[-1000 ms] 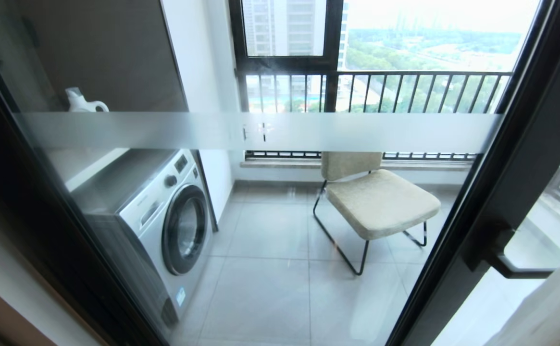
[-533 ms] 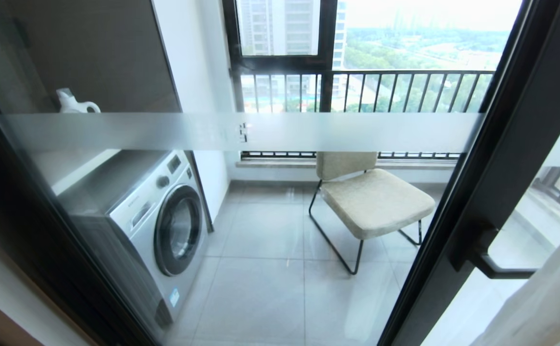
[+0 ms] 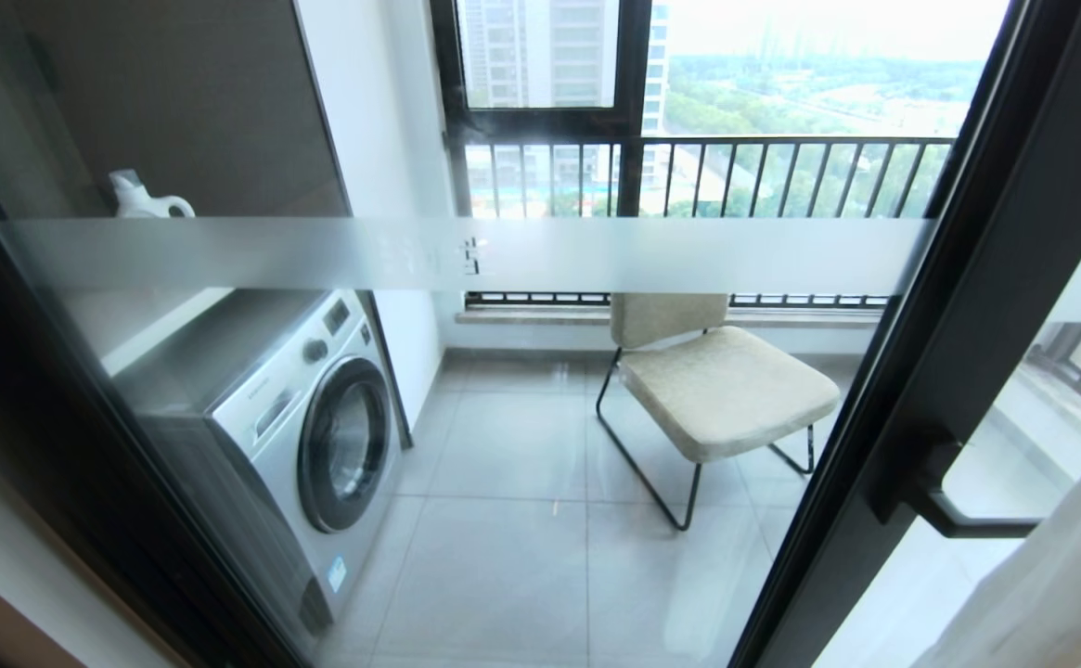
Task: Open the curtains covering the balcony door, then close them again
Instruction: Pull the inner curtains open on both sides
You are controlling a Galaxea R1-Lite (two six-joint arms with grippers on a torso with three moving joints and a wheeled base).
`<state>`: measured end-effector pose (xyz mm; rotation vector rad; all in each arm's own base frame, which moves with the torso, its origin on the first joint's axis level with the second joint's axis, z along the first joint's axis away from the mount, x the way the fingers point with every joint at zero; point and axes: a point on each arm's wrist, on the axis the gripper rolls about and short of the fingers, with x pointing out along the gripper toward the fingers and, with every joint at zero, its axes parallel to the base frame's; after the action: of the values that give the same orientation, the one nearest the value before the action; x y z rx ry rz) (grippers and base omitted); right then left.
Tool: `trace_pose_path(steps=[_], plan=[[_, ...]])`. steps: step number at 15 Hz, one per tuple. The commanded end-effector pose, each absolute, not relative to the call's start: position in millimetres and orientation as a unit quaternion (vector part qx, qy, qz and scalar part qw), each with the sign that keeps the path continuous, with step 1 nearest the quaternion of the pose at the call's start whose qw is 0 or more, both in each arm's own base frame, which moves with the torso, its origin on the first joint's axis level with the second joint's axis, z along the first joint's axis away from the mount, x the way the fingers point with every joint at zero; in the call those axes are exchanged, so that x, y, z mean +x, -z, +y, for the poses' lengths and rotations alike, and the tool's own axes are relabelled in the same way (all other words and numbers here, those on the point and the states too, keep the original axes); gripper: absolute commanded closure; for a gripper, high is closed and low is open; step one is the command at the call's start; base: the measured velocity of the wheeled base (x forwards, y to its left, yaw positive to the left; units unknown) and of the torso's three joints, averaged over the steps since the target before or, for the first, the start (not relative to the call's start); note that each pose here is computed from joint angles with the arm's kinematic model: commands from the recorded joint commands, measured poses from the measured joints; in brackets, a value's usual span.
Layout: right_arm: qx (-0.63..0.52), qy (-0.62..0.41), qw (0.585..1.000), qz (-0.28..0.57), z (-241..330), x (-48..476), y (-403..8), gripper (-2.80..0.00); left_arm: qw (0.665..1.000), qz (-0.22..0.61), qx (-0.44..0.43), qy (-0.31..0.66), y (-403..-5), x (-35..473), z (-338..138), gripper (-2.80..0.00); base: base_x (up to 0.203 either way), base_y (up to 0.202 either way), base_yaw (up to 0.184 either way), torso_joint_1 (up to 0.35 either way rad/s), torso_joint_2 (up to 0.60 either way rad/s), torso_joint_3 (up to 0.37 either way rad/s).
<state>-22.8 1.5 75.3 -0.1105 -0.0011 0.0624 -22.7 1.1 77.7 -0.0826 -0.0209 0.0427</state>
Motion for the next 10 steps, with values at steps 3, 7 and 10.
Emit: trace_pose_path(steps=[3,7,10], plan=[[-0.083,-0.031,0.996,-0.003,1.5,-22.8,-75.6,-2.80,0.999,-0.011,-0.042,-0.022,-77.7,-22.7,1.1,0.00,0.000,0.000,0.000,0.000,0.00,0.000],[-0.087,-0.031,0.996,-0.021,1.5,-23.3,-80.1,-2.80,0.999,-0.011,-0.042,-0.022,-77.7,-22.7,1.1,0.00,0.000,0.000,0.000,0.000,0.00,0.000],[-0.087,-0.078,0.991,-0.058,3.8,-30.8,-102.1,-2.80,0.999,-0.011,-0.042,-0.022,-77.7,-22.7,1.1,0.00,0.000,0.000,0.000,0.000,0.00,0.000]])
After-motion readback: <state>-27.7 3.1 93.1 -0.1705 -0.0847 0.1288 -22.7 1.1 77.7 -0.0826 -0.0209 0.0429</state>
